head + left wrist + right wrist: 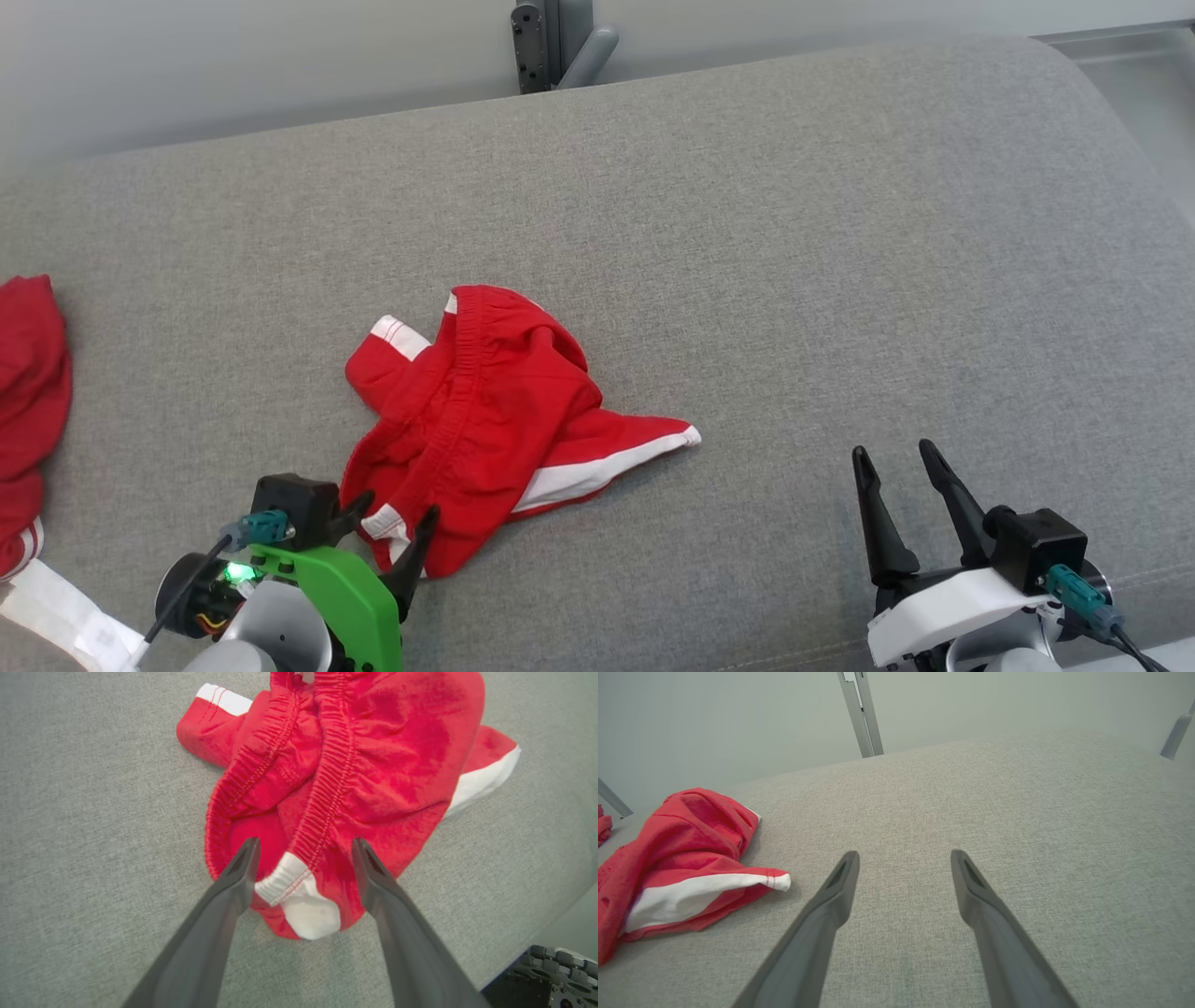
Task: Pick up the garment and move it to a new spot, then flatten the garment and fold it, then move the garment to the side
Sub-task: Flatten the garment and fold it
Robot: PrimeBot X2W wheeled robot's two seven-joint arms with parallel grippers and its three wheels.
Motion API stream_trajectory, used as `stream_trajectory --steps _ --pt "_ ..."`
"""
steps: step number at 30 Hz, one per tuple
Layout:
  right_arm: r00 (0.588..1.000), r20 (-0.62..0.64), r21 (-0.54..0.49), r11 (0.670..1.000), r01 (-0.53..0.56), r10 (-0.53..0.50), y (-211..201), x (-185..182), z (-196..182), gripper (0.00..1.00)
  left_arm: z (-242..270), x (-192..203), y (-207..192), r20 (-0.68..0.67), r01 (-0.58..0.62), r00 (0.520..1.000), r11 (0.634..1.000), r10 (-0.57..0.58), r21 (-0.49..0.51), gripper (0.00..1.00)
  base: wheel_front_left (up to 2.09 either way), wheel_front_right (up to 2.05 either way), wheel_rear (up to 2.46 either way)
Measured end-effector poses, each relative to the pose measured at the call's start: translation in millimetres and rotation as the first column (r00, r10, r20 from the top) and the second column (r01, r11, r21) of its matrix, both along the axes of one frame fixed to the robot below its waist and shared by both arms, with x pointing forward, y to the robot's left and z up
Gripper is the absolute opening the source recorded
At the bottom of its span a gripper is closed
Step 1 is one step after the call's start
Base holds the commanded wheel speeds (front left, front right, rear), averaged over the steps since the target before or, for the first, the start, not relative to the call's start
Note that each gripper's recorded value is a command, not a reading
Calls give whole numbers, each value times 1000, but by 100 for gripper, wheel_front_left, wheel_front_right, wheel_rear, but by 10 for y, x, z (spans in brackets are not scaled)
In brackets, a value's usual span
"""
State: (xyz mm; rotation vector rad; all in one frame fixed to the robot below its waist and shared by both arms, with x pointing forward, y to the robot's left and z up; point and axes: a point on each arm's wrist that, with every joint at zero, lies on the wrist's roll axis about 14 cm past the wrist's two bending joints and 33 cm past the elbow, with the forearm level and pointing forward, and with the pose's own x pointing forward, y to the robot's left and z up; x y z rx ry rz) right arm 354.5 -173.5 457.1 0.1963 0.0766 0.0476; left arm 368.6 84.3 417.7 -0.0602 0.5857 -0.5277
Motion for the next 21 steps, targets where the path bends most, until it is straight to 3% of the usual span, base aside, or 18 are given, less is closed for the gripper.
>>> stream_trajectory --steps 1,2,4,5,8,11,15,19,21 --pt "1000 0 0 1000 0 0 0 0 0 100 0 0 0 0 0 1000 1000 0 0 100 0 0 0" --pt "1000 -2 0 1000 0 0 0 2 -5 100 -19 -6 -2 -10 2 1000 1000 -2 -5 89 0 0 0" --pt "1000 -3 0 1000 -2 2 5 8 -10 100 -45 1 5 -26 -3 1000 1000 3 -11 17 0 0 0" --pt "1000 -2 0 1000 -3 3 8 14 -8 100 -48 5 -7 -34 -8 999 1000 7 -23 0 0 0 0" --pt "1000 2 1 1000 -7 7 23 33 4 100 -17 47 -53 -44 -38 998 996 34 -81 0 0 0 0" --pt "1000 3 1 1000 -7 7 21 35 7 100 118 190 -55 -28 -135 991 972 132 -192 0 0 0 0" --pt "1000 5 1 1000 -5 5 18 36 12 100 286 420 158 7 -310 944 897 329 -314 0 0 0 0" --pt "1000 6 1 1000 -8 8 25 43 13 100 275 459 323 -2 -416 895 836 445 -356 0 0 0 0" --pt "1000 6 1 1000 -11 11 33 50 13 100 275 485 456 -22 -497 846 774 533 -392 0 0 0 0"
